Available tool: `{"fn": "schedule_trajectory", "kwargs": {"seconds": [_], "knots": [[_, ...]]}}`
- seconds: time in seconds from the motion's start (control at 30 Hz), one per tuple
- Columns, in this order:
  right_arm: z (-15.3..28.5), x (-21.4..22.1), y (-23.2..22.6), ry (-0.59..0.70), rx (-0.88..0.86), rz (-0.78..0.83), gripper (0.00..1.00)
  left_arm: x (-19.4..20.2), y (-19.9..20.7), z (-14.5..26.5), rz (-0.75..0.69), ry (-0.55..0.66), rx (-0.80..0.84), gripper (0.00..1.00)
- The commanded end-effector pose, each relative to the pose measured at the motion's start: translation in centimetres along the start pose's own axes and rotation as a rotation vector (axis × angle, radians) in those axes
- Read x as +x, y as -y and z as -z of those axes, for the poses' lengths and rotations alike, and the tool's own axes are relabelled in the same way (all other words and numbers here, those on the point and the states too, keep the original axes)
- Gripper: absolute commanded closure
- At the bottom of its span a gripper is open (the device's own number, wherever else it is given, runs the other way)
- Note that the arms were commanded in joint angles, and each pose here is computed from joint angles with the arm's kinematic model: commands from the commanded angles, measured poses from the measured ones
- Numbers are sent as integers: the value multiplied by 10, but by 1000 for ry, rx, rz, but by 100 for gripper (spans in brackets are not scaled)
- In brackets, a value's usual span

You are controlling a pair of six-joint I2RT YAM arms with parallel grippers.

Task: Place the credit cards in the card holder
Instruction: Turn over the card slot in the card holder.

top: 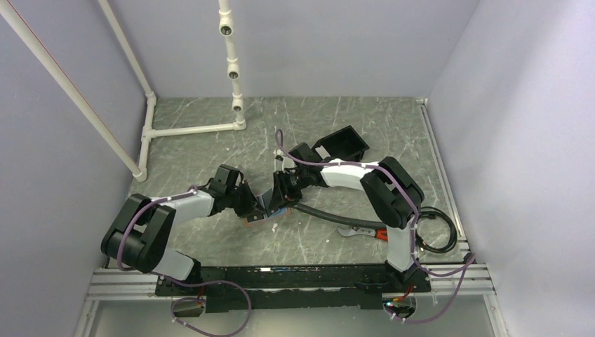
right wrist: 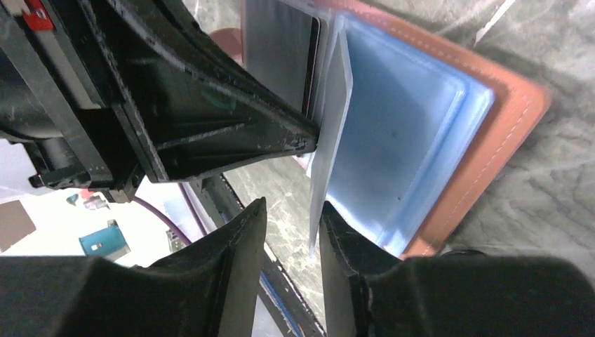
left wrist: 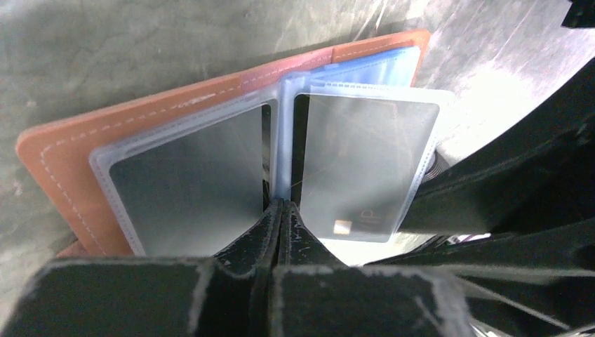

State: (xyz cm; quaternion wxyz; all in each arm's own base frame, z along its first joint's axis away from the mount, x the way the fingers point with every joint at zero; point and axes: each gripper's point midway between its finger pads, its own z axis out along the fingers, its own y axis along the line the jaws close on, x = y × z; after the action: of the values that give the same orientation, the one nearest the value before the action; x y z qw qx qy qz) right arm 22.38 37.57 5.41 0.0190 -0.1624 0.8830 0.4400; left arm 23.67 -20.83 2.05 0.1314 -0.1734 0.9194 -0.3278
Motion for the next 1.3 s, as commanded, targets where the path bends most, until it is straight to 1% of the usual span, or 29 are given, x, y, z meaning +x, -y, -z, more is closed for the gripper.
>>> {"fn": "schedule_trajectory", "kwargs": {"seconds": [0.0,0.1,0.13,0.23,0.3,0.37,0.43,0.47,0.53,0.6,0.63,0.67,0.7,0.73,0.77,0.83,0.9,0.93,0.97,1.03,1.13,1.27], "knots": [[0,-21,-21,33,-55,67,63,10,-9,14,21,-6,-59,94],[-3,-27,-23,29,-66,88,61,8,3,30,35,11,-51,79],[-4,-29,-24,26,-70,94,61,7,7,37,37,17,-48,75],[-7,-33,-30,10,-91,109,61,8,21,61,36,35,-29,68],[-8,-35,-39,6,-111,131,59,8,29,83,31,68,-20,67],[-17,-34,-58,-5,-161,150,58,3,33,111,18,148,-34,66],[-23,-26,-85,-62,-294,137,56,-5,30,144,6,269,-65,64],[-19,-28,-93,-66,-348,136,56,-7,27,160,-1,321,-83,61],[2,-37,-94,-15,-408,114,52,-15,23,184,-24,425,-100,56],[33,-52,-91,45,-447,109,50,-18,19,192,-12,468,-116,47],[46,-60,-81,74,-412,111,49,-19,21,191,-14,470,-100,43],[62,-76,-65,134,-336,131,49,-19,26,186,-24,459,-70,40],[73,-84,-44,168,-202,141,47,-20,32,181,-33,448,-43,39],[84,-97,-18,223,-12,172,44,-18,37,174,-42,422,-17,37],[97,-105,-3,249,125,210,39,-18,41,166,-48,394,0,36],[126,-115,32,264,378,248,32,-15,46,152,-64,334,18,35],[157,-123,63,272,571,237,27,-13,53,141,-87,281,40,33],[171,-125,74,282,642,232,22,-12,56,136,-99,258,54,31],[181,-128,83,291,685,233,18,-11,59,130,-107,234,65,31],[197,-131,100,297,708,195,14,-9,62,122,-118,194,78,30],[206,-136,118,292,654,152,12,-7,65,115,-126,161,90,28],[196,-138,128,260,554,132,9,-5,62,111,-133,145,89,27]]}}
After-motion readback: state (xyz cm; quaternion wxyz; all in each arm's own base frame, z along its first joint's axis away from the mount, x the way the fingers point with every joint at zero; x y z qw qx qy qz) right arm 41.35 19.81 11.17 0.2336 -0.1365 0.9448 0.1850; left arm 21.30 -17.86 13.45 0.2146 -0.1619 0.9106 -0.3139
